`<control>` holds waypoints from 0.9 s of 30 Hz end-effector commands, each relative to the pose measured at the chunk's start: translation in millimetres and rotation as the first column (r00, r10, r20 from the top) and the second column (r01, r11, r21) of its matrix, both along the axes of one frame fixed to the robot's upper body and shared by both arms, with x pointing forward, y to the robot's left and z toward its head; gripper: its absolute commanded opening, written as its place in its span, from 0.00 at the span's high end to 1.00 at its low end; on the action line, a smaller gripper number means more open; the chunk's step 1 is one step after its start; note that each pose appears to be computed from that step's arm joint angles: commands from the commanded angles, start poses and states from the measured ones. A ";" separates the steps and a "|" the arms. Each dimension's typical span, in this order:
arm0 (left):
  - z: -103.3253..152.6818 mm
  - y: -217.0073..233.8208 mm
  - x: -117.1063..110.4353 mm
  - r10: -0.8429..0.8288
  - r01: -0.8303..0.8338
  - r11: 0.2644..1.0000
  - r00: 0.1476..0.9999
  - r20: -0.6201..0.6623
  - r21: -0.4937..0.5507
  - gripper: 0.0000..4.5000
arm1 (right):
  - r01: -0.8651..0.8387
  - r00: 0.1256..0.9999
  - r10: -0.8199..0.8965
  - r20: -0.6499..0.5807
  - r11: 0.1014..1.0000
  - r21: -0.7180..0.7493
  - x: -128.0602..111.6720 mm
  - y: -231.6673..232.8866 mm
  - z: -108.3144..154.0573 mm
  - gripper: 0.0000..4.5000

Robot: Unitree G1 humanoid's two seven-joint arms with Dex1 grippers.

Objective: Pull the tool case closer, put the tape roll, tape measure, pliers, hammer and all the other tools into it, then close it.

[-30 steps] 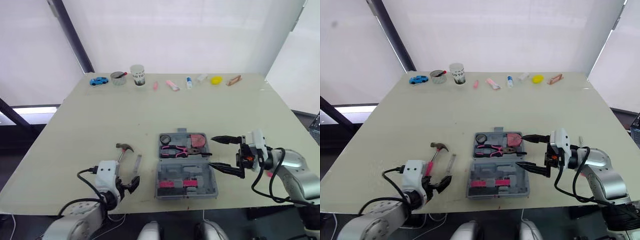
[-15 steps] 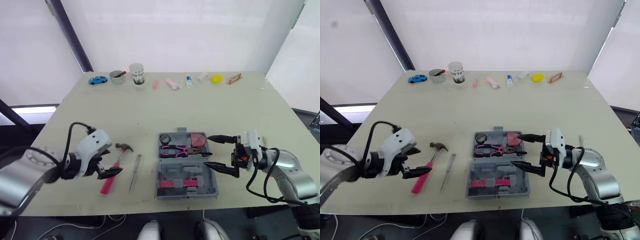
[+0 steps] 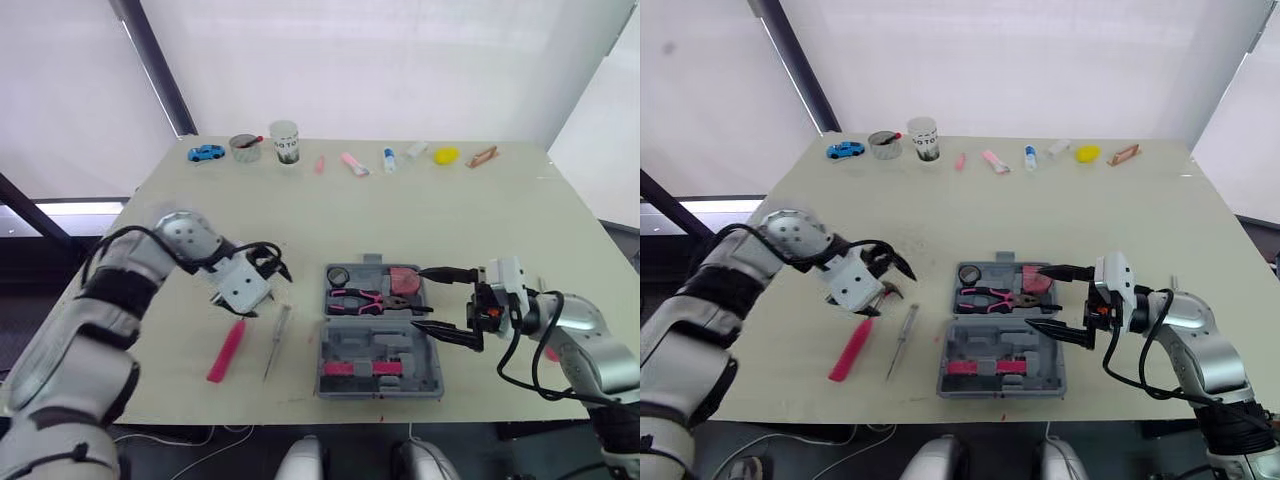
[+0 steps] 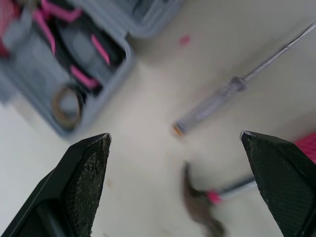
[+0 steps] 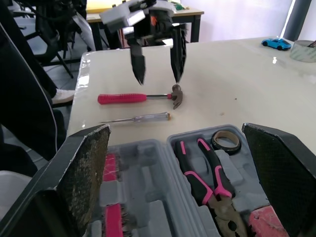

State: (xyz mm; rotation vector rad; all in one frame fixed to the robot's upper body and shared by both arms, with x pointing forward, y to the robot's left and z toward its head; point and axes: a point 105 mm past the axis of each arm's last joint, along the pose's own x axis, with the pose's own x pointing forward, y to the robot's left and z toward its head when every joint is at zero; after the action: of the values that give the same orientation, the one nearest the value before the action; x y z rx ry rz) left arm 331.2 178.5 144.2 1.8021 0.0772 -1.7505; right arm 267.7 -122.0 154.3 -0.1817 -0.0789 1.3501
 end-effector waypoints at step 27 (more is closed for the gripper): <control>-72.0 -11.4 -20.0 -0.433 0.430 0.877 0.901 -0.036 0.213 0.01 | 0.025 0.999 -0.024 0.023 0.998 -0.061 -1.2 -34.1 11.3 0.00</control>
State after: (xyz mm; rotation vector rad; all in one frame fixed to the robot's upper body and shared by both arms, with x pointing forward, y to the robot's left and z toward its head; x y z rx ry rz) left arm 313.5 167.6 79.2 2.1048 -0.1452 -2.0910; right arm 266.9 -150.2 153.9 -0.2140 -0.0103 1.3427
